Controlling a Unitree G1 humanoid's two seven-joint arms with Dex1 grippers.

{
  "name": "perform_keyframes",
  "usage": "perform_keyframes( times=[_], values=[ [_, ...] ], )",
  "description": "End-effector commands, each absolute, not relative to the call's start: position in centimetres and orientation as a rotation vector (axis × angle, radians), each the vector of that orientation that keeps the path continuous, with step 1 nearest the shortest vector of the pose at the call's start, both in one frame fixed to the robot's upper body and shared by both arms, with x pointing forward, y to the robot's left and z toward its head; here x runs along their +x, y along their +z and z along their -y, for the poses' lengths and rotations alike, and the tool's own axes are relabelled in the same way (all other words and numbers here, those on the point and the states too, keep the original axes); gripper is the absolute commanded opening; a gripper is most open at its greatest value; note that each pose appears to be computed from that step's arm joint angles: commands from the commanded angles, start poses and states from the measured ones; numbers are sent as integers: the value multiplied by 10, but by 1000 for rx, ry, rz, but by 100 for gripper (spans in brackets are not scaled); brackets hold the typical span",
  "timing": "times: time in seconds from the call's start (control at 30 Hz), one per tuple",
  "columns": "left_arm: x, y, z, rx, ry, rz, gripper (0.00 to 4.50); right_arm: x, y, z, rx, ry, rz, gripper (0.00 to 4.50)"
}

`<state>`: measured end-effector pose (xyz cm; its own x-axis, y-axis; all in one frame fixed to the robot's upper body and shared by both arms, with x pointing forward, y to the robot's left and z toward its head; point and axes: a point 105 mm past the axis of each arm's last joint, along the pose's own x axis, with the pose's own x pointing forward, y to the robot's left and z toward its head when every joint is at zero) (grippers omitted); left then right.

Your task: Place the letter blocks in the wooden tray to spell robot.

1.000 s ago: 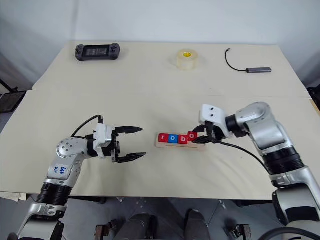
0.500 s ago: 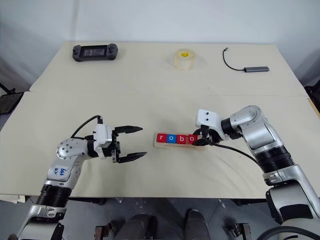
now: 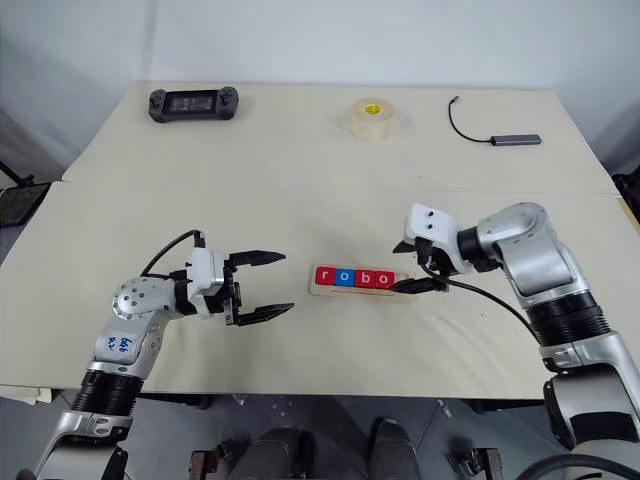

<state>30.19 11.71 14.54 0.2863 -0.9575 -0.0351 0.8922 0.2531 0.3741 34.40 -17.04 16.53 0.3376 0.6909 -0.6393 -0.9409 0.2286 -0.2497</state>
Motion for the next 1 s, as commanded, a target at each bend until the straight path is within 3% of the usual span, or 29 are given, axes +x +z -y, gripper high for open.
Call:
perform_keyframes(
  times=[0.03,0.3,0.8,1.0],
  values=[
    [299,150,-115,344,-1276,243,450,345,164,179,-684,1135,-449,274],
    [299,151,-115,346,-1279,244,450,350,147,169,-707,1132,-462,3],
    [298,151,-117,345,-1264,240,450,350,150,151,-696,1174,-425,1],
    [298,151,-114,340,-1269,242,450,345,166,182,-683,1065,-380,1]
  ],
)
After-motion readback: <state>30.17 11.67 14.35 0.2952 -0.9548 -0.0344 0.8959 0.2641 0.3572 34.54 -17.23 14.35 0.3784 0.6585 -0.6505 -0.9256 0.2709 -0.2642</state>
